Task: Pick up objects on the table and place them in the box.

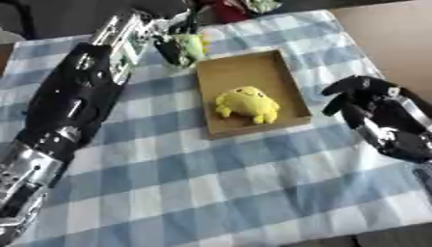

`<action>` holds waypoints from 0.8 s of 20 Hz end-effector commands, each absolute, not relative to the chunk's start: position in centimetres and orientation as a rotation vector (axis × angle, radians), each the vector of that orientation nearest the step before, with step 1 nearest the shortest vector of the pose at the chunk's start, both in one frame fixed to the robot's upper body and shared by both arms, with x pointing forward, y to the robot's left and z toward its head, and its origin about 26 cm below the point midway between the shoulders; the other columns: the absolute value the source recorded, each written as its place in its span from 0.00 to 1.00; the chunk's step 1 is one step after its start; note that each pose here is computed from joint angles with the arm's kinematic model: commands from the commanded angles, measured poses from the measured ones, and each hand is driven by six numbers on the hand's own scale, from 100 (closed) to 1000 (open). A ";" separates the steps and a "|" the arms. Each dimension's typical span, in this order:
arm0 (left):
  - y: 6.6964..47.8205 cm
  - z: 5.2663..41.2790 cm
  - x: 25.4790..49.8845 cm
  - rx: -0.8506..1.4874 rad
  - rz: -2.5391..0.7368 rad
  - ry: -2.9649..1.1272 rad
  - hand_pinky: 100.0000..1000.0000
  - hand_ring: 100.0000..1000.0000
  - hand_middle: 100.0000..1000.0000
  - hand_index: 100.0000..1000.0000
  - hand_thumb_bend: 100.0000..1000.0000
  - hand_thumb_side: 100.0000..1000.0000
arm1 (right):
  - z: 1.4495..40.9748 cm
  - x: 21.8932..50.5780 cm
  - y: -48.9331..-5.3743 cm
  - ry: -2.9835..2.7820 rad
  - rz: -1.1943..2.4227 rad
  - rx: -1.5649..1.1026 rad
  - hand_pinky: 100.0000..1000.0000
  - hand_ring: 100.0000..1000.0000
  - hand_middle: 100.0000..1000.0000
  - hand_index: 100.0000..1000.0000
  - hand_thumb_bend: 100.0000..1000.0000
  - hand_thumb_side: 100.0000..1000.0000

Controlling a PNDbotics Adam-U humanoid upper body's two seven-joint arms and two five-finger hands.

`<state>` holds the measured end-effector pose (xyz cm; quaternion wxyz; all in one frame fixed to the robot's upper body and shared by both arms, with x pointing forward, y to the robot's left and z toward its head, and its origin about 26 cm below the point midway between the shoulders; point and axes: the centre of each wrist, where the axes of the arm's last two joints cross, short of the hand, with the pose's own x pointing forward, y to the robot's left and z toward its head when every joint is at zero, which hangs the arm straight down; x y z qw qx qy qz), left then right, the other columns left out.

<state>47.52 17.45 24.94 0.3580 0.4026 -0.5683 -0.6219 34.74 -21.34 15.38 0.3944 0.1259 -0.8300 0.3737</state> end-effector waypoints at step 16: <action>15.4 23.2 47.3 0.982 -1.526 -1.643 0.58 0.54 0.55 0.71 0.83 0.28 | 16.5 34.8 -21.1 -2.140 0.963 0.324 0.59 0.57 0.67 0.74 0.09 0.44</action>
